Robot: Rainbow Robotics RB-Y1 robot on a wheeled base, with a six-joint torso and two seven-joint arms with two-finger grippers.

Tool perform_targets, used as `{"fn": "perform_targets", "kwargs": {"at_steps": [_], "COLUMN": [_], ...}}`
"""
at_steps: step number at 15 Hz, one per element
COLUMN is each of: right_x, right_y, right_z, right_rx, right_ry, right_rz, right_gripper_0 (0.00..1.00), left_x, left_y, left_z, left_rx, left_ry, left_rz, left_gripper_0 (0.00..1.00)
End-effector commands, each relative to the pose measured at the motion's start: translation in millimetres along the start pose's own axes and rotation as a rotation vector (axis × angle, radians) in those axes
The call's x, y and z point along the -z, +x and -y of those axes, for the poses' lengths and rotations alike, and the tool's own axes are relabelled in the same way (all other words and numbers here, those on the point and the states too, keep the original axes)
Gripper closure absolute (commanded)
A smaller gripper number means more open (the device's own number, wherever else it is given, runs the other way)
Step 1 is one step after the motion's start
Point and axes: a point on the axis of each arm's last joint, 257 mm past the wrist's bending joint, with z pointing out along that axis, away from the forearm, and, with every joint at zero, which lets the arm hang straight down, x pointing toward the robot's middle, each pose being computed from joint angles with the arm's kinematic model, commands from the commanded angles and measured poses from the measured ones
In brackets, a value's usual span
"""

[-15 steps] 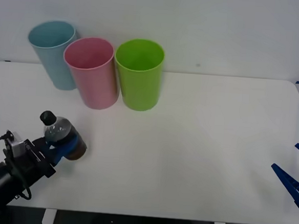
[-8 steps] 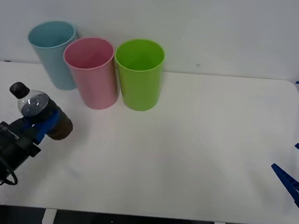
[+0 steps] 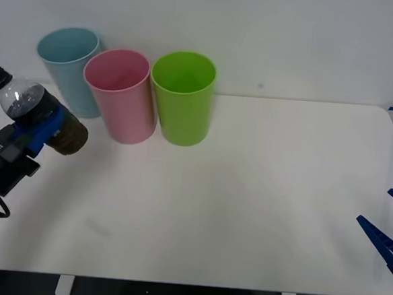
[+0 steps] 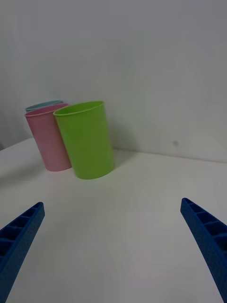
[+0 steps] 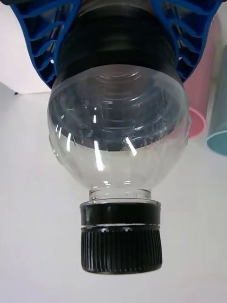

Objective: Grasp the object on the table and drop it into the matching bin: aluminum can to the light blue bin, PET bottle to the pink bin.

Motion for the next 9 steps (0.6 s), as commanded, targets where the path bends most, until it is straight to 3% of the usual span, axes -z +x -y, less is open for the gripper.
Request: {"fn": "perform_targets", "kwargs": {"at_steps": [1,5,6,9], "right_x": [0,0,0,0], "right_y": [0,0,0,0], "right_z": [0.0,0.0,0.0,0.0], "right_rx": [0.0,0.0,0.0,0.0], "right_ry": [0.0,0.0,0.0,0.0], "right_rz": [0.0,0.0,0.0,0.0], "right_gripper_0": [0.0,0.0,0.0,0.0], "left_x": [-8,-31,-41,-62], "left_y": [-20,-50,-57,-68], "left_z": [0.5,-7.4,-10.4,-13.9], "left_rx": [-0.019,-0.053,-0.084,-0.074], "left_ry": [0.003,-0.007,-0.013,-0.003], "left_rz": [0.034,0.077,0.074,0.066], "left_gripper_0": [1.0,1.0,0.99,0.99]}}
